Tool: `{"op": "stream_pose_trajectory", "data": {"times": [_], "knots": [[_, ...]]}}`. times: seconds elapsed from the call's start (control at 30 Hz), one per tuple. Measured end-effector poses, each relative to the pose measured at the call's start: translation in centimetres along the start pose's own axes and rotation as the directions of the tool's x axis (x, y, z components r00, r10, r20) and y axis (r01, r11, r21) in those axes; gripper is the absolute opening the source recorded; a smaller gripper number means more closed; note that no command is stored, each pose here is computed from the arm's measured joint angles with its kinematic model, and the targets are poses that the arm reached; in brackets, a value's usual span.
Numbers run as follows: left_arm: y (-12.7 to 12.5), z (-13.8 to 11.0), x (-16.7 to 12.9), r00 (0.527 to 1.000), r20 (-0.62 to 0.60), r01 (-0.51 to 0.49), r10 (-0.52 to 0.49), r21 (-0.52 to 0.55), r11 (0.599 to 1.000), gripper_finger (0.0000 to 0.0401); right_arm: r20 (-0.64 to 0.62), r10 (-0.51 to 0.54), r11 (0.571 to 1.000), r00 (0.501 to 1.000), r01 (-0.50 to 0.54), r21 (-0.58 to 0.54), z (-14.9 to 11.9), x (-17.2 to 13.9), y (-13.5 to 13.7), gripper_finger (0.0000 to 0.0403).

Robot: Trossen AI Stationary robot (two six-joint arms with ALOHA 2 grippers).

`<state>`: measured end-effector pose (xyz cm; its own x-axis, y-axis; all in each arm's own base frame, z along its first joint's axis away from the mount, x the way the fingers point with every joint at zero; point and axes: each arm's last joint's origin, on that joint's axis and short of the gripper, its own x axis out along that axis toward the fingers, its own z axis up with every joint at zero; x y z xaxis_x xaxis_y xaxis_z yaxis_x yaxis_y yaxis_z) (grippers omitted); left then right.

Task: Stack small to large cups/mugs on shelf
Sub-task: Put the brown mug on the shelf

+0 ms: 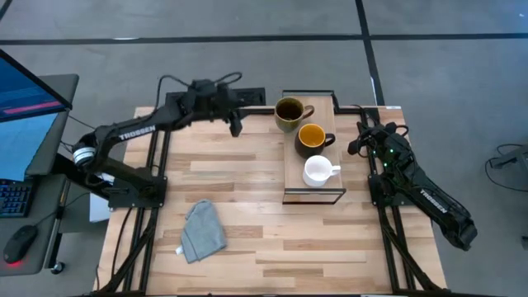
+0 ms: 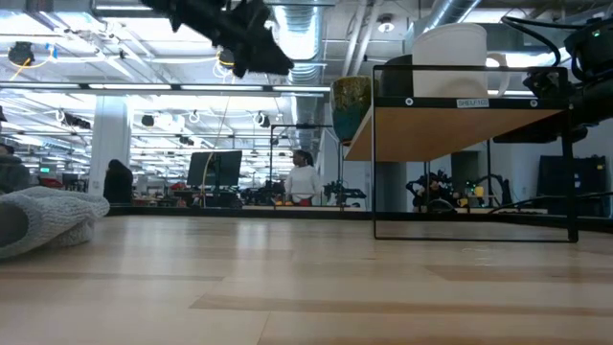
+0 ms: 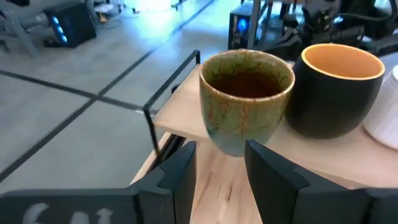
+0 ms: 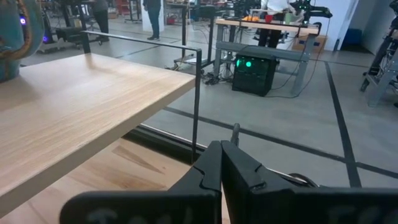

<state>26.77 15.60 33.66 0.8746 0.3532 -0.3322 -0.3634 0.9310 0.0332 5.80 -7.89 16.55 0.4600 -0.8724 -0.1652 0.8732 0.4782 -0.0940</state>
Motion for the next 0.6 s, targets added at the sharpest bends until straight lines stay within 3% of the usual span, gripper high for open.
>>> {"op": "stream_pose_trajectory", "data": {"times": [0.2,0.6], "knots": [[-0.5,-3.8,2.1,0.998,0.050,0.029,-0.027,-0.046,0.998,0.0128,0.000,0.000,1.000,1.000,0.000,0.008,0.0,0.0,0.0,0.0027],[-1.2,-5.8,7.0,0.995,0.074,0.073,-0.067,-0.078,0.994,0.0128,0.000,0.000,1.000,1.000,0.000,0.008,0.0,0.0,0.0,0.0027]]}}
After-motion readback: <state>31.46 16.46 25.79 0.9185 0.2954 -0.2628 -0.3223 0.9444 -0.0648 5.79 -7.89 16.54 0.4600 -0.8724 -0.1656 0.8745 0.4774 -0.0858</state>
